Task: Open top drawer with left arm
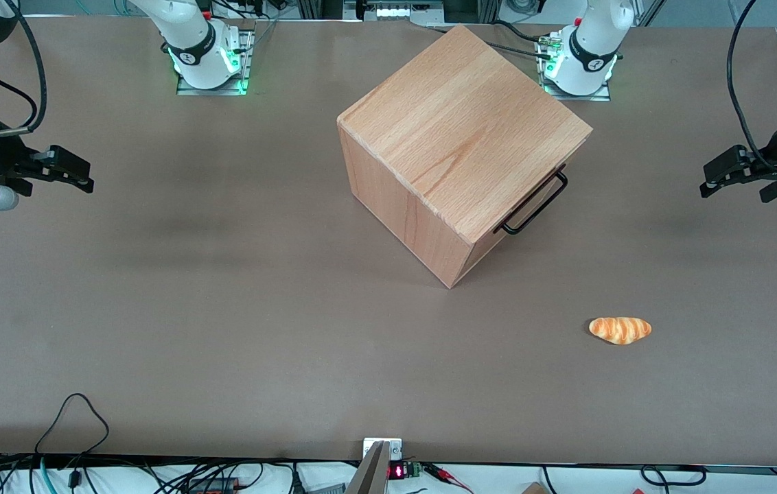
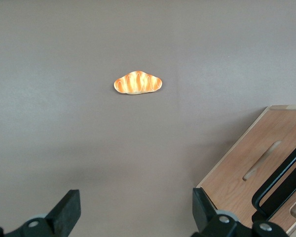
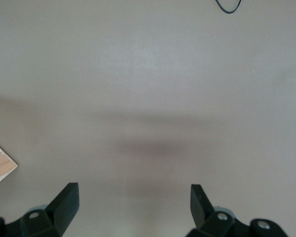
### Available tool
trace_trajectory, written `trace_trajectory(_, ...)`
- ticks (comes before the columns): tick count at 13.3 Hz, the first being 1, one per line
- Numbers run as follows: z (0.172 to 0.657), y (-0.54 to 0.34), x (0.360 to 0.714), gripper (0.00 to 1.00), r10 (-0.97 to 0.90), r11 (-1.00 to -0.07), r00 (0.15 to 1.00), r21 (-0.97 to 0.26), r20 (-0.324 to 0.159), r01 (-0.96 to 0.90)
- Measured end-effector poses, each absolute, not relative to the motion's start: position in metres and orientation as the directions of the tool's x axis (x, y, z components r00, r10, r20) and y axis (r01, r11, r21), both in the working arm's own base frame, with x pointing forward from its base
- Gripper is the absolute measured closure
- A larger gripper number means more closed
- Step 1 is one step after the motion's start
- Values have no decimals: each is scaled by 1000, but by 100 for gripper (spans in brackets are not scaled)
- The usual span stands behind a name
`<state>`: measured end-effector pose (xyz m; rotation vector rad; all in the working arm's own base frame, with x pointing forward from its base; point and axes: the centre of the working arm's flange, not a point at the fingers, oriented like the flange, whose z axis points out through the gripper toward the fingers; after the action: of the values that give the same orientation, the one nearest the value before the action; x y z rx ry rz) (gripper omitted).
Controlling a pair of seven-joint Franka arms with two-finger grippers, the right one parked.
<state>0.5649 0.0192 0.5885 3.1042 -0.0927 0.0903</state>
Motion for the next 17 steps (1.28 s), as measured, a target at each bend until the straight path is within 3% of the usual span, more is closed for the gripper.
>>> trace_trajectory(3,582,18,564,0,-67,-997,997,35,39,-69)
trace_trajectory(7,543,-13,570,0,-136,-990,990,48,-33,-135)
trace_trajectory(10,496,-52,573,0,-204,-971,975,144,-84,-190)
trace_trajectory(17,435,-99,564,0,-472,-837,881,307,15,-453)
